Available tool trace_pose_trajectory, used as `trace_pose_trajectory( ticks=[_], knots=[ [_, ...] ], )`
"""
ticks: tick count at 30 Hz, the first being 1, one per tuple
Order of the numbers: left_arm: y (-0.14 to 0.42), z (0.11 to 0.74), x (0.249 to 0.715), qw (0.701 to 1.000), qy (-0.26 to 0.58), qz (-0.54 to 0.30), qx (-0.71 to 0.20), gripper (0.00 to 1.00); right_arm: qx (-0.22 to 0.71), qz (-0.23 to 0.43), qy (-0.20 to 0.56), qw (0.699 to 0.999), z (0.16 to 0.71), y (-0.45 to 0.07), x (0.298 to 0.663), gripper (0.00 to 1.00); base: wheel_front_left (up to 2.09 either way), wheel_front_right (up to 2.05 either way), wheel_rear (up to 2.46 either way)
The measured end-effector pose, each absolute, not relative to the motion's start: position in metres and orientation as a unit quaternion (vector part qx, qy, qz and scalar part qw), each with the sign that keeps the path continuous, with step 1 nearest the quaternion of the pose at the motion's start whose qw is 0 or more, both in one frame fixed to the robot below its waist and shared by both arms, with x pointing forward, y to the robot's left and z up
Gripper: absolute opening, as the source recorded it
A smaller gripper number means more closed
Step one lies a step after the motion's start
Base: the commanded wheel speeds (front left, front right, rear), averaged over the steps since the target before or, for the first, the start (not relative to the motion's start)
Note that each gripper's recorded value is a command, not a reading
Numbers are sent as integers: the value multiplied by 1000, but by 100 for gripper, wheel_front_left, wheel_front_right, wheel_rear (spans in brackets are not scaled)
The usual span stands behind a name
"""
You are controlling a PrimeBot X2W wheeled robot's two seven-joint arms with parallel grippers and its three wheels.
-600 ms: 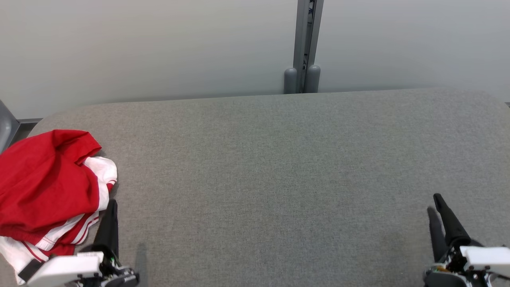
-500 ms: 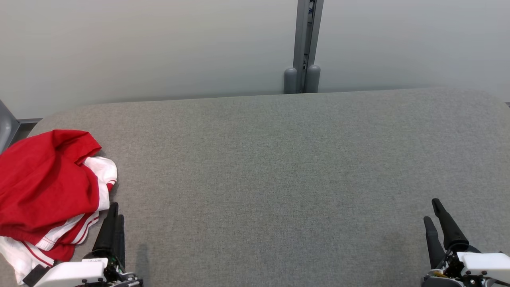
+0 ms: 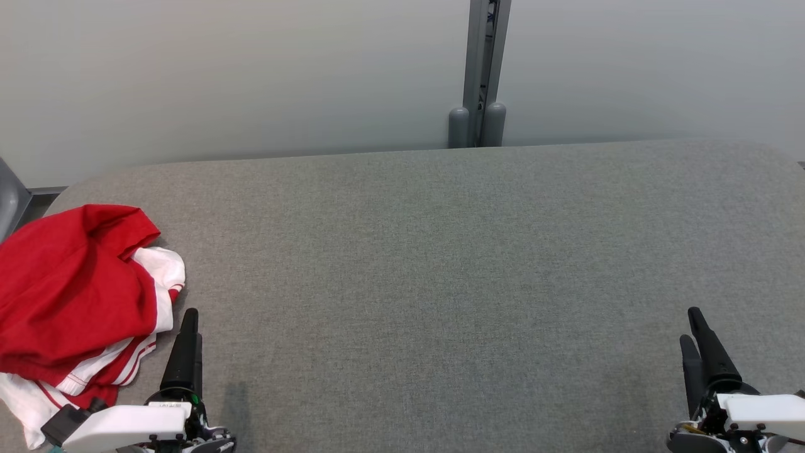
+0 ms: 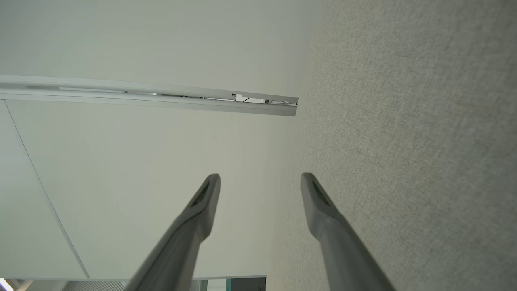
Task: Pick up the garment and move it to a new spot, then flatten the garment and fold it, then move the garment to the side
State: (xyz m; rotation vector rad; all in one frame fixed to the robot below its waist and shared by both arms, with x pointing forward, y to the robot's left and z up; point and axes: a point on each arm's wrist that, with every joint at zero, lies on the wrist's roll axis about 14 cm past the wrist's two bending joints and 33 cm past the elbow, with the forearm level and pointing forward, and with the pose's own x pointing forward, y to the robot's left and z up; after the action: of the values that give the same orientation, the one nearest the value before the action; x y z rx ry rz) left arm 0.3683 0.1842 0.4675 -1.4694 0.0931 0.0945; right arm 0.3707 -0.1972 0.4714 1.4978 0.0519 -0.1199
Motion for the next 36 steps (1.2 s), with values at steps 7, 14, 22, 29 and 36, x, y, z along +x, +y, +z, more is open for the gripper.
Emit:
trace_pose_trajectory(
  ticks=[7, 14, 22, 29, 36],
  knots=[
    [181, 477, 372, 781, 38, 33, -623, 100, 640, -54, 9, 767, 479, -203, 372, 100, 0, 0, 0],
    [175, 487, 376, 827, 35, 22, -560, 100, 580, -43, -4, 814, 492, -204, 374, 100, 0, 0, 0],
    [168, 493, 377, 877, 34, 12, -480, 100, 500, -27, -15, 865, 503, -200, 375, 100, 0, 0, 0],
    [165, 494, 377, 911, 33, 10, -410, 100, 427, -9, -20, 904, 511, -191, 376, 100, 0, 0, 0],
    [164, 490, 376, 936, 35, 11, -349, 100, 375, -1, -26, 926, 515, -187, 376, 100, 0, 0, 0]
  ],
)
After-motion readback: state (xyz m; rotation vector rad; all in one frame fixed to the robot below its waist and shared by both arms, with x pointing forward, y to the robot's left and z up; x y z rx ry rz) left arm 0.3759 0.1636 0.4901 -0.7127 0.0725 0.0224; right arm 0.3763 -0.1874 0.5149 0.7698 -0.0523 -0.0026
